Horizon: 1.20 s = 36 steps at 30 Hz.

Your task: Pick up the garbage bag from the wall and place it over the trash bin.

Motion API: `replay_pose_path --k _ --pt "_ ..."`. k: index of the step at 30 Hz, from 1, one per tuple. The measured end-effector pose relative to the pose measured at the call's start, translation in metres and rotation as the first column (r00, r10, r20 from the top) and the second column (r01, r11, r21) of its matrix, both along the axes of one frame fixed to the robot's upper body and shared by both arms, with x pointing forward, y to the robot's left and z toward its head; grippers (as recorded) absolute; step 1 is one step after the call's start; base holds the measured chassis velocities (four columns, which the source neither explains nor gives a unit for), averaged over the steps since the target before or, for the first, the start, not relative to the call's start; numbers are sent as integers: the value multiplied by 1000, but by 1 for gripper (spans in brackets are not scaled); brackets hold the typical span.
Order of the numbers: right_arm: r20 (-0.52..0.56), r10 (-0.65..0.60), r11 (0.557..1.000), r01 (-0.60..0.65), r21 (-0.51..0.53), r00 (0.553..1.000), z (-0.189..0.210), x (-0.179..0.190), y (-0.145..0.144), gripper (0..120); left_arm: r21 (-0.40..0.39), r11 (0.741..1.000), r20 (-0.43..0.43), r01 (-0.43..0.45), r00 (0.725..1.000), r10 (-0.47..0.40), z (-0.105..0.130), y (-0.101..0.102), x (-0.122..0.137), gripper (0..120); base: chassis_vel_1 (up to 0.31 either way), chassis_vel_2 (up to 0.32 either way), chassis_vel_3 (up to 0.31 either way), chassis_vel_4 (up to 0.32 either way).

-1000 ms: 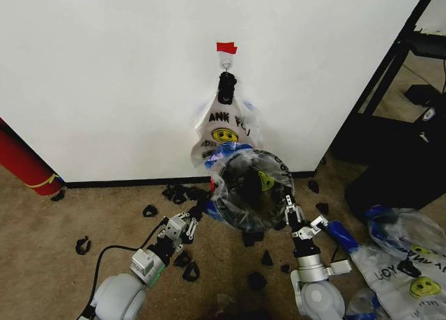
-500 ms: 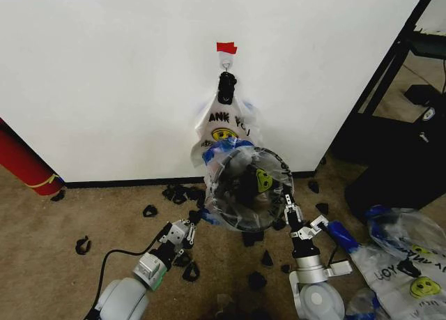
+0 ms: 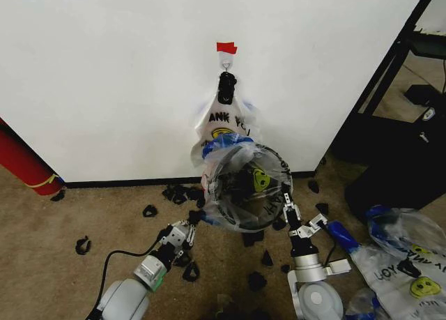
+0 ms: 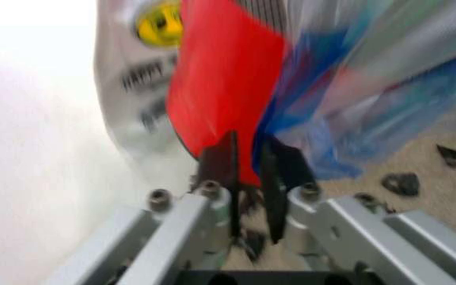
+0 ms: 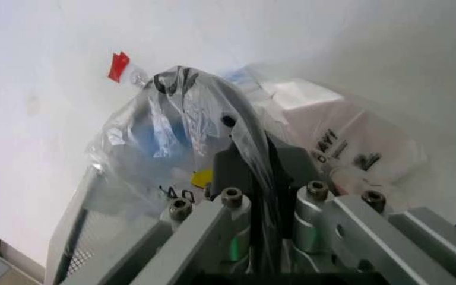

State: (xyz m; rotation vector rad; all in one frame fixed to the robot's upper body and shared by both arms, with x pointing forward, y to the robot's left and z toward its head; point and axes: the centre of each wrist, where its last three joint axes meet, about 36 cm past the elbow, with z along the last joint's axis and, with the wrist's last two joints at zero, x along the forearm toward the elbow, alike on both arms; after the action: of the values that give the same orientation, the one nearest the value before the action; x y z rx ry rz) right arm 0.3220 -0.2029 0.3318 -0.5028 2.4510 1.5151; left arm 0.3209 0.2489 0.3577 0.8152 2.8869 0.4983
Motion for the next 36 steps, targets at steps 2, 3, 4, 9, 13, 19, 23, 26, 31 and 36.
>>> replay_pose_path --k 2,3,4,9,13,19,23,26,31,36 --pt "-16 -4 1000 4 12 1000 2 1 0 1 23 999 43 35 998 -36 -5 9 1 26 0 0 0 0" --pt "-30 -5 1000 6 19 1000 4 2 0 1 29 997 66 78 995 -80 -7 14 3 31 0 0 0 0" --pt "-30 -5 1000 6 19 1000 4 2 0 1 29 997 66 78 995 -80 -7 14 3 31 0 0 0 0" --pt "-95 -7 999 12 47 995 13 5 -3 1 73 959 133 275 950 -283 -9 52 18 51 0 0 0 0" --pt "-110 -12 999 16 29 994 9 8 -10 1 80 927 131 367 918 -375 -8 86 29 65 0 0 0 0" --pt "-60 22 998 -26 -63 998 -17 8 -31 1 -92 944 189 318 936 -297 -1 120 45 84 0 0 0 0" --pt "89 180 967 -159 -200 980 -52 9 -72 1 -346 911 222 224 963 -153 42 94 53 100 0 0 0 0" --pt "146 282 933 -235 -274 948 -63 11 -89 1 -311 909 232 278 950 -211 58 82 55 100 0 0 0 0" --pt "177 350 905 -284 -316 920 -68 14 -94 1 -195 911 227 363 921 -318 63 82 57 100 0 0 0 0" --pt "183 356 903 -288 -319 916 -69 13 -96 1 -120 898 201 424 896 -396 61 81 57 100 0 0 0 0"
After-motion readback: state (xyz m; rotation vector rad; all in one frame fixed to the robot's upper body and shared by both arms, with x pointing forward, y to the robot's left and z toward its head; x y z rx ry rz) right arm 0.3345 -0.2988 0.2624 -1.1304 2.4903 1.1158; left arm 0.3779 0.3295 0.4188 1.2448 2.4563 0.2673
